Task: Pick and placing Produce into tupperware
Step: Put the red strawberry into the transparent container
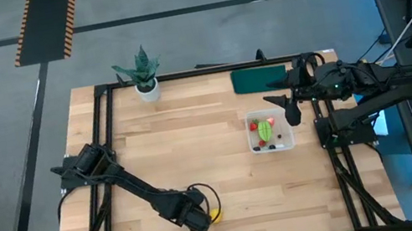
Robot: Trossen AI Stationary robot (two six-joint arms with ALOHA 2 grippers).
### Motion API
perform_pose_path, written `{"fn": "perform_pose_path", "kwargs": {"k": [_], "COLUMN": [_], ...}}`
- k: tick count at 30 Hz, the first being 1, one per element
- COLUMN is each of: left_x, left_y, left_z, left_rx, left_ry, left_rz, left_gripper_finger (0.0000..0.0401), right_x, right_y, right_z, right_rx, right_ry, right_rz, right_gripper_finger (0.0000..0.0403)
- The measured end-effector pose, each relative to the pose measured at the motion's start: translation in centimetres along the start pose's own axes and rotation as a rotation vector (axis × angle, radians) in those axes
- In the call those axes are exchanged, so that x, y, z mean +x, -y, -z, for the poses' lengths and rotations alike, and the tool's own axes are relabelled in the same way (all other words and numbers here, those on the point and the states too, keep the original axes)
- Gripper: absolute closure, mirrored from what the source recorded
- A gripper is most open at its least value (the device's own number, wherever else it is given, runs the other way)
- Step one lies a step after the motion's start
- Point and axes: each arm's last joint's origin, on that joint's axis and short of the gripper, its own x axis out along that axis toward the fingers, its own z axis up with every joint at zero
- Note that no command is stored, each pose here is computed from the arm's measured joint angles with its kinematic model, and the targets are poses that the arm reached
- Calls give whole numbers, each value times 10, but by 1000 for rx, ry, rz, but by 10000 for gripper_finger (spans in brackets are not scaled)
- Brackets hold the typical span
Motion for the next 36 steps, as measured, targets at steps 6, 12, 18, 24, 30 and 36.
{"fn": "perform_pose_path", "kwargs": {"k": [6, 12, 18, 24, 30, 36], "left_x": [0, 0, 0, 0, -6, -26], "left_y": [0, -1, -1, -1, 2, 2], "left_z": [-1, -1, -1, -2, -17, -59], "left_rx": [-1, -23, -25, -30, -36, -1], "left_ry": [5, 0, -20, -28, -19, 30], "left_rz": [-1, -4, -1, 3, 58, 110], "left_gripper_finger": [150, 178, 209, 244, 264, 251], "right_x": [0, 0, 0, 0, 0, 0], "right_y": [0, 0, 0, 0, 0, 0], "right_z": [0, 0, 0, 0, 0, 0], "right_rx": [5, 4, 2, -2, -25, -28], "right_ry": [0, 0, 0, 0, 0, 0], "right_rz": [0, 0, 0, 0, 0, 0], "right_gripper_finger": [199, 199, 199, 199, 199, 199]}}
